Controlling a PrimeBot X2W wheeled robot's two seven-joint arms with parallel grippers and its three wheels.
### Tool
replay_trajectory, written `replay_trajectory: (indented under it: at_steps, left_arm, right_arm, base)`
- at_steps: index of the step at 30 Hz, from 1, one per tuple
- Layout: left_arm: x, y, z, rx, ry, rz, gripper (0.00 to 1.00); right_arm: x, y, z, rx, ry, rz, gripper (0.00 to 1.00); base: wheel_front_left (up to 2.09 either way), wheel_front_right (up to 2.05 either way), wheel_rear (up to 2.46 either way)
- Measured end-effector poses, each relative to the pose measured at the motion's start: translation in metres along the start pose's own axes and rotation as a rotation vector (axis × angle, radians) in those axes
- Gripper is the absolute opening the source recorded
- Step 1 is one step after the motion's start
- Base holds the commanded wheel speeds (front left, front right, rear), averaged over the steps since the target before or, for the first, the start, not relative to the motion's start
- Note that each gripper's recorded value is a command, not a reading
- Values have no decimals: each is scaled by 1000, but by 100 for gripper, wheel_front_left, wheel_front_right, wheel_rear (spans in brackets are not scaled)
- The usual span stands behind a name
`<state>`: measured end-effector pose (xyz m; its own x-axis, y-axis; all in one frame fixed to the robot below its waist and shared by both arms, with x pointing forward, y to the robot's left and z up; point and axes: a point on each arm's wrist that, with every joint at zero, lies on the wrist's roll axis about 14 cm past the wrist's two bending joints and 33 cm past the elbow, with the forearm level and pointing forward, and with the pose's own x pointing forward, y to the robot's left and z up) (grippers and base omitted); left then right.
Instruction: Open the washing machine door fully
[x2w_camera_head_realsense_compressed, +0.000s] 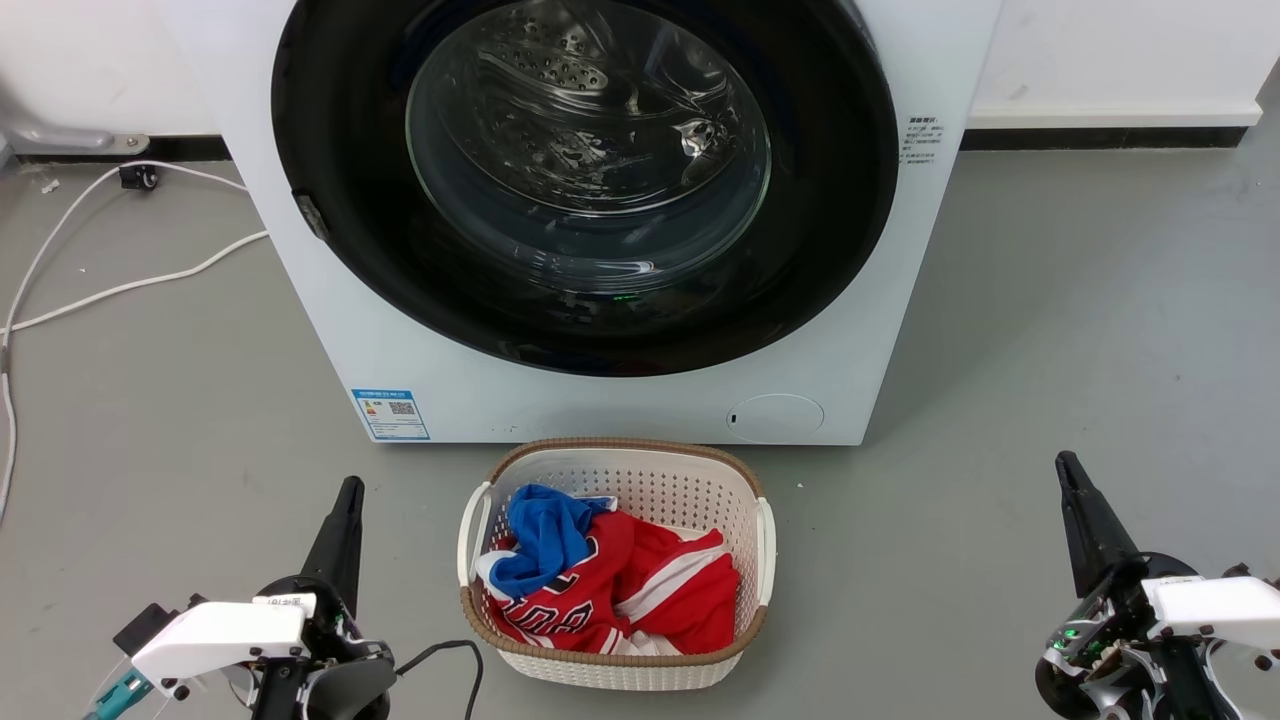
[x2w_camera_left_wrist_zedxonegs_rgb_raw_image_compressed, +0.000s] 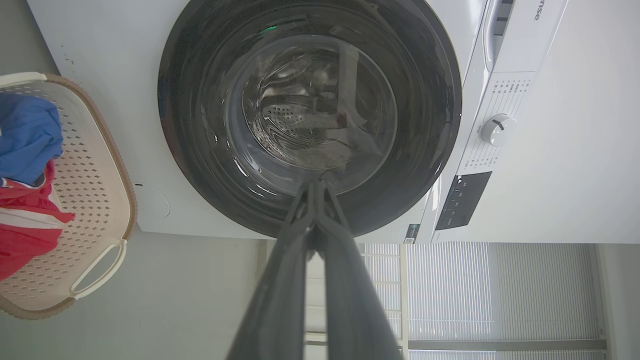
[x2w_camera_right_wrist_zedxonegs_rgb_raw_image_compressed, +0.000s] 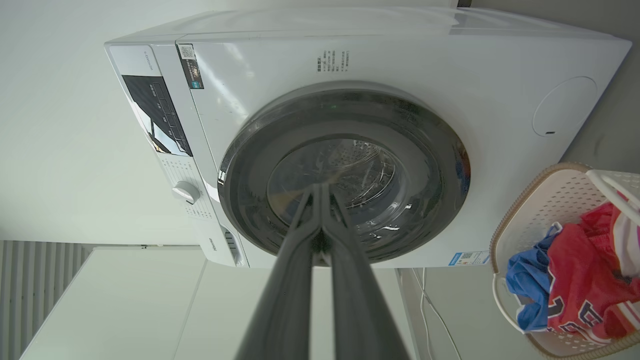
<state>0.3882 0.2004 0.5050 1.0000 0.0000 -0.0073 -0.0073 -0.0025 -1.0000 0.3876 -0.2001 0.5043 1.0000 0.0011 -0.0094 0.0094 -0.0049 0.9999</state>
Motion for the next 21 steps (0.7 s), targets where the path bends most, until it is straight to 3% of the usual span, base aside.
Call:
replay_trajectory:
  at_steps: [15, 16, 21]
  left_arm:
    - [0, 0, 0, 0, 1, 0, 0]
    - [0, 2, 0, 0, 0, 5, 100]
    - [-13, 29, -1, -7, -1, 85, 100]
  right_arm:
    - [0, 0, 0, 0, 0, 0, 0]
    - [-1, -1, 0, 0, -1, -4, 100]
    - [-13, -28, 0, 8, -7, -83, 100]
  base:
    - [0, 0, 0]
    - [0, 0, 0]
    - [0, 0, 0]
